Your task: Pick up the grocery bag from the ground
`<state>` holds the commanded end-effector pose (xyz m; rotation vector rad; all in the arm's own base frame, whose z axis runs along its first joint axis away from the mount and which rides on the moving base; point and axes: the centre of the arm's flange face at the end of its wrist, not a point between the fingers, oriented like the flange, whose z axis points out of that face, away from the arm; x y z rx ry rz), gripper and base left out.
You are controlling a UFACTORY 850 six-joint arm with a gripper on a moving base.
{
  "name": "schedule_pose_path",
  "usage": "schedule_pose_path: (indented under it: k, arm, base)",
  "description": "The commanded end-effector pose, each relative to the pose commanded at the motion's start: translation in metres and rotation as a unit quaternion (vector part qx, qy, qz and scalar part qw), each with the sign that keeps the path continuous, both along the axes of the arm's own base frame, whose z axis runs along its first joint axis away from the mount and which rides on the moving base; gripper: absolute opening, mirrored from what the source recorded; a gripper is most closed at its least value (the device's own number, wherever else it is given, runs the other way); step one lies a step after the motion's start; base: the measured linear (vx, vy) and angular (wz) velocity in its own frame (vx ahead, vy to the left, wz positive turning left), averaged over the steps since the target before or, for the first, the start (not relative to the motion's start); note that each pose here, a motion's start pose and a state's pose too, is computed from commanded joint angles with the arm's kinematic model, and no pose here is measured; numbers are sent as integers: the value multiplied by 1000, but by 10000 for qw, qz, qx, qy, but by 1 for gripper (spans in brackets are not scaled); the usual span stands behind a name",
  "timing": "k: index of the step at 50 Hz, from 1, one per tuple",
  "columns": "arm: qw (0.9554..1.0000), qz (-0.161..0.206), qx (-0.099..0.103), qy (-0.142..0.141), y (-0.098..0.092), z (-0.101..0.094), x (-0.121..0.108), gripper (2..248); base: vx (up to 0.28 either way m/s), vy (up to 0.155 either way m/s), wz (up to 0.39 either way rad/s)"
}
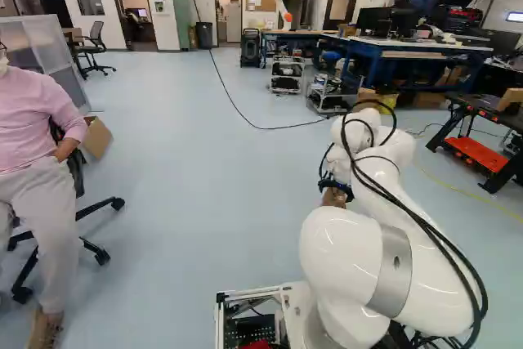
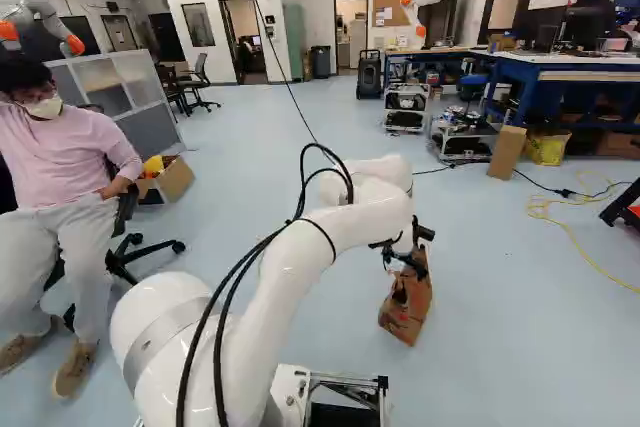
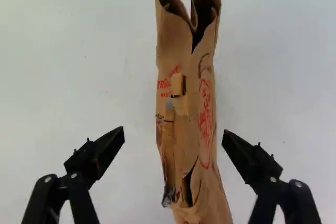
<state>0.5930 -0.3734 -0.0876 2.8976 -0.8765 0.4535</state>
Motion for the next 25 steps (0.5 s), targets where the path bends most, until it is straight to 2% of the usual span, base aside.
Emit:
schedule_pose_path:
  k: [11,25]
  arm:
    - [10000,0,1,1,1,-30,-2,247]
    - [10000,0,-1,-2,1,-37,-2,247]
  base:
    - [0,0,0]
    - [0,0,0]
